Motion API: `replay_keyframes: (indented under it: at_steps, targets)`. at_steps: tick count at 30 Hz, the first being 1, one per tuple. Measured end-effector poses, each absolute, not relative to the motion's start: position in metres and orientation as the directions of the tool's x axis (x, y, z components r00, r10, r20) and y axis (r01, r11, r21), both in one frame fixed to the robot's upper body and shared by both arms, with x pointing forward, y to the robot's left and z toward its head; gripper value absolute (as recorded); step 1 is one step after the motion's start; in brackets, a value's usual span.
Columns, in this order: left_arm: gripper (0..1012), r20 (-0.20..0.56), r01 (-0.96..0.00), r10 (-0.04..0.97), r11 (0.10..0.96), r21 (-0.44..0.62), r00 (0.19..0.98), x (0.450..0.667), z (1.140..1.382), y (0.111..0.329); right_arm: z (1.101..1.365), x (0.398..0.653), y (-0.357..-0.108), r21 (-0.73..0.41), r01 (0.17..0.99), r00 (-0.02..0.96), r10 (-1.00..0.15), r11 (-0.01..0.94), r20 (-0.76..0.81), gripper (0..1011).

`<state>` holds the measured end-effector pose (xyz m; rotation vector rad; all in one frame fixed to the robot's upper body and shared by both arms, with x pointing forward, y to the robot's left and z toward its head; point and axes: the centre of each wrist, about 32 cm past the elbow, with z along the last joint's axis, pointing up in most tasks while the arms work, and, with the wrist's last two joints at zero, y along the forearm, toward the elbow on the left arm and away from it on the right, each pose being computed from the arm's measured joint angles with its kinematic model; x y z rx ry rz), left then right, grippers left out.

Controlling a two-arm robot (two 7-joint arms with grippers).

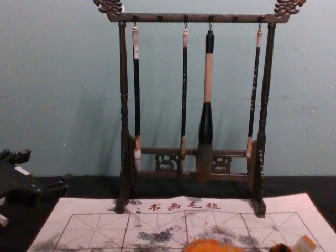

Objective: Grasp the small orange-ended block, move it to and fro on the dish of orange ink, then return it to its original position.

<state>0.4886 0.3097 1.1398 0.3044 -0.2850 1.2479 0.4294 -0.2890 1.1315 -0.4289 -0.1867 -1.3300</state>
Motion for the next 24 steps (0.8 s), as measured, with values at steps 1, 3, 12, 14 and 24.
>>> replay_keyframes:
  at_steps: [1,3,12,14,24]
  targets:
    - [1001,0.374,-0.955,0.88,0.287,0.07,0.292,0.4886,1.1398,0.3097,1.1316,0.4294,-0.289,-0.195,0.965,0.238,-0.897,0.175,0.372,1002]
    - [1001,0.374,-0.955,0.88,0.287,0.07,0.292,0.4886,1.1398,0.3097,1.1318,0.4294,-0.2889,-0.195,0.965,0.239,-0.897,0.176,0.372,1002]
    - [1001,0.374,-0.955,0.88,0.287,0.07,0.292,0.4886,1.1398,0.3097,1.1325,0.4294,-0.2889,-0.195,0.965,0.241,-0.895,0.178,0.374,1002]
    - [1001,0.374,-0.955,0.88,0.287,0.07,0.292,0.4886,1.1398,0.3097,1.1326,0.4294,-0.2889,-0.195,0.964,0.241,-0.895,0.179,0.374,1002]
    - [1001,0.374,-0.955,0.88,0.287,0.07,0.292,0.4886,1.1398,0.3097,1.1329,0.4293,-0.2888,-0.195,0.964,0.243,-0.895,0.18,0.375,1002]
